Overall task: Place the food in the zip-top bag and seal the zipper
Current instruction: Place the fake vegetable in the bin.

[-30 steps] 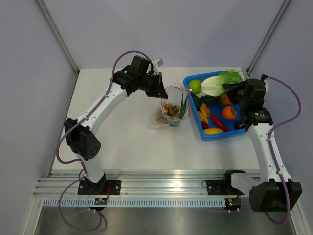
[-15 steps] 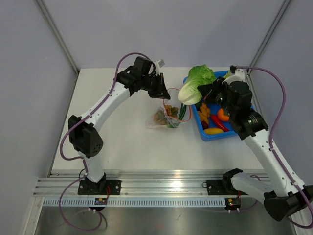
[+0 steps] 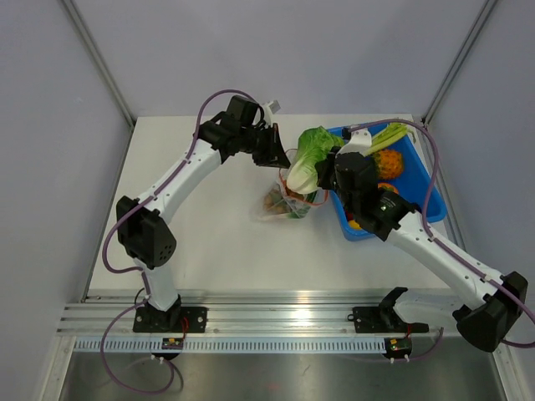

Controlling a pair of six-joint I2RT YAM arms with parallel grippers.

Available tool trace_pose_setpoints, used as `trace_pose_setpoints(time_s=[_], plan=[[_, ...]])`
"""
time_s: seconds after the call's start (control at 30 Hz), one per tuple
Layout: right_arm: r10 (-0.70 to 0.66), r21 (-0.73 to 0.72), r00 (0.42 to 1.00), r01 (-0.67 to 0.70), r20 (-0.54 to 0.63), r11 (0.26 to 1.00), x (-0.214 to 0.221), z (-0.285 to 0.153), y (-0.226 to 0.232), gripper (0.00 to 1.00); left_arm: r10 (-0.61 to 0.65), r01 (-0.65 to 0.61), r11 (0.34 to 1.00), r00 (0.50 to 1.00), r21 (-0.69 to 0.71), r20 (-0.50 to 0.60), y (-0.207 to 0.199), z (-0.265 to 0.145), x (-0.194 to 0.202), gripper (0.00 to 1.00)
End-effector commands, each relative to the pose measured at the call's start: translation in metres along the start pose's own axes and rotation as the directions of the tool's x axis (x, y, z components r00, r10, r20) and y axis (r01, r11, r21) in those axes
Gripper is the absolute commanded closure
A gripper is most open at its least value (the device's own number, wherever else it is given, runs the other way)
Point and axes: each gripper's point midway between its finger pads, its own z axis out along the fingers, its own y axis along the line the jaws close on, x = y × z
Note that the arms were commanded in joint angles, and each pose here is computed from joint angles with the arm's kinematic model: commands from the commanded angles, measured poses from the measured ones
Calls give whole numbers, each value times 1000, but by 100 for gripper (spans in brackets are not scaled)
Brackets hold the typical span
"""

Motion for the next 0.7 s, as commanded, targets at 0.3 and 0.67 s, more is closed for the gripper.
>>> trace_pose_setpoints(time_s=[0.3, 0.67], plan=[[-130, 290, 967, 63, 218, 955, -11, 12, -10, 100, 14, -20, 985, 999, 174, 33, -44, -11, -13, 100], [-60, 98, 997, 55, 43, 994, 52, 17, 17, 96, -42, 32, 987, 998, 160, 56, -38, -7, -22, 100]])
